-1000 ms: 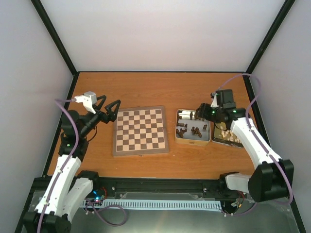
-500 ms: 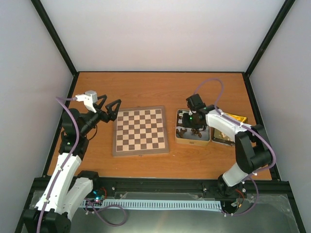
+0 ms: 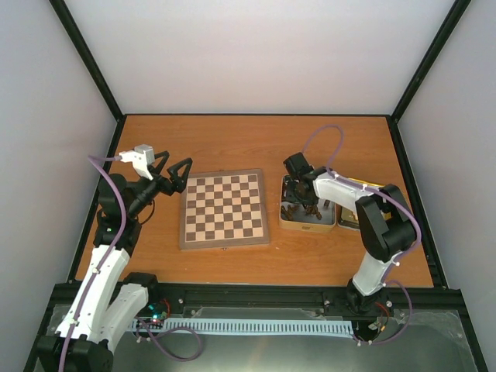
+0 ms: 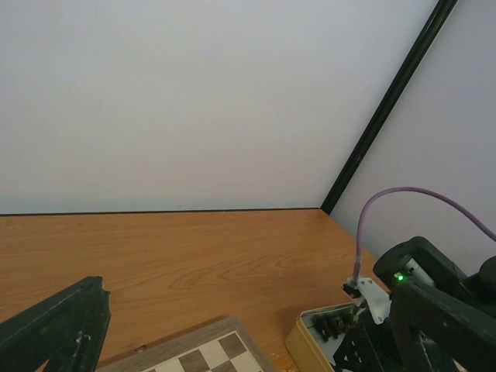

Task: Set up the chess pieces on the board
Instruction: Pick up the chess piece from the storage box, then place the chess piece on the chessboard.

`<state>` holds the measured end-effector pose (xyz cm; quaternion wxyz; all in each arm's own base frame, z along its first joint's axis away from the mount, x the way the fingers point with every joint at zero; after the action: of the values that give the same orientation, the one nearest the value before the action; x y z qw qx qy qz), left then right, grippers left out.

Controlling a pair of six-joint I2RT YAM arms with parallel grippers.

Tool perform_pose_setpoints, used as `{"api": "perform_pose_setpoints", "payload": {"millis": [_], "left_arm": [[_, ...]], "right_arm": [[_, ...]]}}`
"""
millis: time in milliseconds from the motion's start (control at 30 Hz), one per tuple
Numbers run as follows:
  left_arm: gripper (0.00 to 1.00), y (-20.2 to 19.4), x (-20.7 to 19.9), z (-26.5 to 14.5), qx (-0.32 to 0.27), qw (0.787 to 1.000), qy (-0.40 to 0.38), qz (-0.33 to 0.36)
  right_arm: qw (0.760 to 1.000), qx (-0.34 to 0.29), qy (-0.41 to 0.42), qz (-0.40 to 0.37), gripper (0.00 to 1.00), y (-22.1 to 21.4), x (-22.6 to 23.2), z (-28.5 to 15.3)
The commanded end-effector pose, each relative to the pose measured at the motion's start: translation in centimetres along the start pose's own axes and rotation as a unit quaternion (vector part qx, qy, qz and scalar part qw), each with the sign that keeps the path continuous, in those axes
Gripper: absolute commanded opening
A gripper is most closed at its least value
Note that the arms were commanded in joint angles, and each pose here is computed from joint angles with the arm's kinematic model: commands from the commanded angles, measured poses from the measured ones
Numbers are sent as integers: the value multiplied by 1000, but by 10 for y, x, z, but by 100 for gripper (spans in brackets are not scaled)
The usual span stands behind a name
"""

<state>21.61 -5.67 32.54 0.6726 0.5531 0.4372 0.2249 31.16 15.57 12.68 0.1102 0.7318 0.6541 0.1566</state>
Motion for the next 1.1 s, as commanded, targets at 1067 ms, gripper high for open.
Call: {"api": "perform_pose_setpoints", "payload": {"millis": [1067], "left_arm": [[100,31,40,-62,-121,899,418,-48]], "right_arm": [[945,-3,251,-212,9,-65,222,-87]]}}
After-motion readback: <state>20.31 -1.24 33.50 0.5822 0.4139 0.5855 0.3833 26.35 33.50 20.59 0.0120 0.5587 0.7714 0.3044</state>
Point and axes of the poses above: each gripper's point midway between its finger pads, its own z axis out along the fingers, its own x axis along the line the jaws close on, y = z × x, the point moved 9 cm from there along -z, back along the fingers, and after that the axes turned 1 degree about z, right-handed, at the moved point
